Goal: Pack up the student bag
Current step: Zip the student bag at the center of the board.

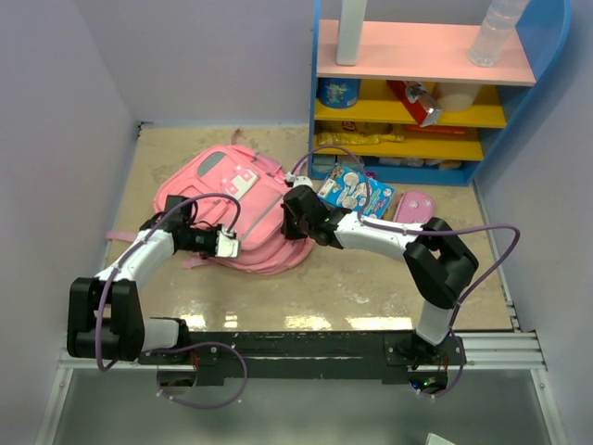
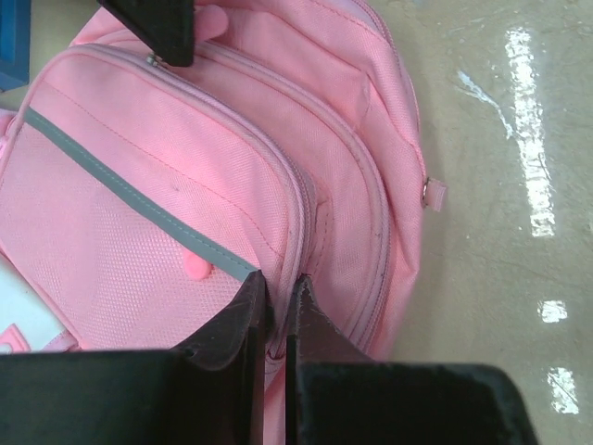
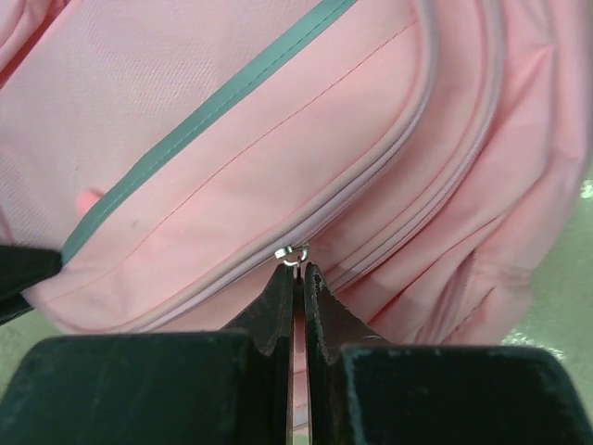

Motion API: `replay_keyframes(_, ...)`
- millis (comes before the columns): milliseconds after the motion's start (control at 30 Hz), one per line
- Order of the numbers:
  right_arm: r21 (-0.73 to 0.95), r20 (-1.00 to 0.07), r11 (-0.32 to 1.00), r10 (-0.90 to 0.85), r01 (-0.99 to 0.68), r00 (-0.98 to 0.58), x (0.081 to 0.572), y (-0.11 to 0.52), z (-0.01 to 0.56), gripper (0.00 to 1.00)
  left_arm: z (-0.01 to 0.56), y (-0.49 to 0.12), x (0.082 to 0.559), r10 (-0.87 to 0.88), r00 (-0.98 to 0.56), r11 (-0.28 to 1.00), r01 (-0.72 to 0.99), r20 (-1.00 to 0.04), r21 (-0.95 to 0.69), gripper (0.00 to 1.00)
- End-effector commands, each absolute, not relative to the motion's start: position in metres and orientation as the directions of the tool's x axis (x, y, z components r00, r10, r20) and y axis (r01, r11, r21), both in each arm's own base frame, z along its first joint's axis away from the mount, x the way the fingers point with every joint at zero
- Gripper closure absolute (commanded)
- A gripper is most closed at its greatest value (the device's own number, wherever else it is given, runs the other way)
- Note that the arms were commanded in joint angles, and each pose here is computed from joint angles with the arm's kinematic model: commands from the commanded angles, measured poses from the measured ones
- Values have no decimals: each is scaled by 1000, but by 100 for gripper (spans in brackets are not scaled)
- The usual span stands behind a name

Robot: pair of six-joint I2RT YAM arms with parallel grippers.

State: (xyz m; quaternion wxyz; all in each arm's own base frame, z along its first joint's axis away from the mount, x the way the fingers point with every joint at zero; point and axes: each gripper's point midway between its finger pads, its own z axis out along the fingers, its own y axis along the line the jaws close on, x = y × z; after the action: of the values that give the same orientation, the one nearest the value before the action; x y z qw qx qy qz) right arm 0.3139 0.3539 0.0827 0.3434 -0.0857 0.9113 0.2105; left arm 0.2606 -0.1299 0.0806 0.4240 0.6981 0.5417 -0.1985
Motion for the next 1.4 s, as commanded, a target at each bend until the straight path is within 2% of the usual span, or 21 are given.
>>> replay_keyframes(0,243,-738,938,13,-247,-675,354,326,105,100,82,-123,236,604,334,-112,934,-723,339,100)
replay_keyframes(233,186,-766,956,-5,-229,-643,397,311,109,100,89,-119,215,593,428,-240,903,-682,357,100)
replay_keyframes(367,153,-790,959,-27,-240,-612,418,314,116,100,90,-113,201,600,429,-293,903,-675,314,100)
replay_keyframes(633,108,-853,956,-51,-272,-519,448,322,139,100,85,-89,196,642,427,-325,904,-637,278,100)
replay_keyframes(733,154,-868,941,-18,-302,-496,440,324,159,100,85,-78,211,671,399,-259,916,-625,307,100)
replay_keyframes(767,155,-860,941,-22,-302,-510,432,319,152,100,90,-78,230,670,397,-207,911,-627,356,96)
replay_keyframes(800,171,-864,933,-14,-318,-503,427,320,155,100,90,-75,238,686,286,-99,948,-669,304,89)
replay_keyframes(833,198,-868,922,7,-332,-496,420,319,165,100,102,-74,258,684,271,-45,942,-678,332,69)
replay_keyframes(867,197,-850,923,-8,-332,-526,407,315,149,100,111,-78,265,652,234,7,949,-721,315,49)
replay_keyframes(900,204,-844,920,-8,-334,-537,401,314,146,100,114,-81,268,625,139,71,970,-768,233,29)
replay_keyframes(933,223,-839,916,6,-335,-544,394,314,148,100,129,-87,268,591,114,81,977,-799,199,0)
replay_keyframes(1067,276,-807,893,14,-356,-591,365,322,128,100,176,-133,260,370,63,41,996,-927,84,0)
replay_keyframes(1100,281,-803,891,15,-357,-596,360,324,126,100,182,-142,257,352,21,36,999,-936,36,0)
replay_keyframes(1167,297,-787,881,8,-368,-617,345,332,118,100,187,-161,261,327,53,21,998,-944,63,0)
replay_keyframes(1200,302,-783,879,9,-369,-622,341,335,117,100,194,-177,249,327,-30,35,999,-944,-20,0)
replay_keyframes(1233,321,-772,876,21,-360,-635,336,337,115,100,190,-187,265,324,55,62,995,-945,79,0)
replay_keyframes(1267,328,-764,869,14,-370,-645,327,343,111,100,180,-189,272,389,18,144,986,-921,80,0)
replay_keyframes(1300,333,-758,866,11,-373,-652,321,346,110,100,174,-206,258,405,-12,126,991,-914,43,0)
replay_keyframes(1367,352,-743,856,10,-378,-669,307,354,106,100,162,-210,262,457,-82,153,988,-886,-12,0)
